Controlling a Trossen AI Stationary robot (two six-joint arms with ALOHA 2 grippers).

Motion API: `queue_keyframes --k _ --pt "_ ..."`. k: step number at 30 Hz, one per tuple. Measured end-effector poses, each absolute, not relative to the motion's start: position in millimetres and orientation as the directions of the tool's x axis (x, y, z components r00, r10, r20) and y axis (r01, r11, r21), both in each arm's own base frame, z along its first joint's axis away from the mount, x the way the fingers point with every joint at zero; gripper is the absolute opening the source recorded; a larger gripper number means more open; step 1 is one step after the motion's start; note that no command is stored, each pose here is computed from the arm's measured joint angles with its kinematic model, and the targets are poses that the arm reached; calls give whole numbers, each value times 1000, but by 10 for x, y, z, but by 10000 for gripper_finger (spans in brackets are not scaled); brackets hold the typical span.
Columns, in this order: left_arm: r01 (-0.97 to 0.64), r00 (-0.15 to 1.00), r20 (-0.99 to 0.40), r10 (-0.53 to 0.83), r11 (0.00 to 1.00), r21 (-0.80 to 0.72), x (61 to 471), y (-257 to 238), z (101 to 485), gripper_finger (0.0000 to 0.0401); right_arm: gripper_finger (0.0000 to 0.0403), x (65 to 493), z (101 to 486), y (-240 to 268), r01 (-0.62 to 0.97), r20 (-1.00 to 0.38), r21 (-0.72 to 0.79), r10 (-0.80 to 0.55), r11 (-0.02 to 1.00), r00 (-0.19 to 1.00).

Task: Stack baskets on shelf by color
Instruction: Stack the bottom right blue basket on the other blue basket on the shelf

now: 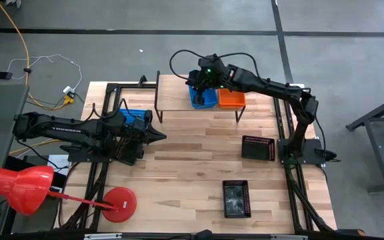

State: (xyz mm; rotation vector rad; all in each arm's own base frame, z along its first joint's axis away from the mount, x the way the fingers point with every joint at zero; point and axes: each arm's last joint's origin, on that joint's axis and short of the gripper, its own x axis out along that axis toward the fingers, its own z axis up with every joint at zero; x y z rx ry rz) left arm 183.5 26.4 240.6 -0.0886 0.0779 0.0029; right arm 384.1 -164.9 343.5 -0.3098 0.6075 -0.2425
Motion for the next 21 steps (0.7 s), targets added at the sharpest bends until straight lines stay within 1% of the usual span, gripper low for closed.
queue_keyframes --k 6,11,14,17,21 --pt "-8 997 -78 1 996 -88 1836 264 2406 0 0 3812 3464 -1587 125 -536 -363 -317 923 783" --pt "-23 997 -77 19 998 -53 1835 270 2407 0 0 3702 3626 -1366 94 -549 -369 -298 925 781" --pt "-81 994 -78 77 996 -48 1835 287 2407 0 0 3704 3591 -1234 49 -595 -353 -264 934 759" --pt "-175 982 -78 172 984 -41 1831 315 2407 0 0 3705 3555 -1103 0 -638 -354 -242 935 731" --pt "-320 944 -107 313 946 -50 1868 364 2352 0 0 3675 3494 -918 -47 -709 -387 -265 921 654"
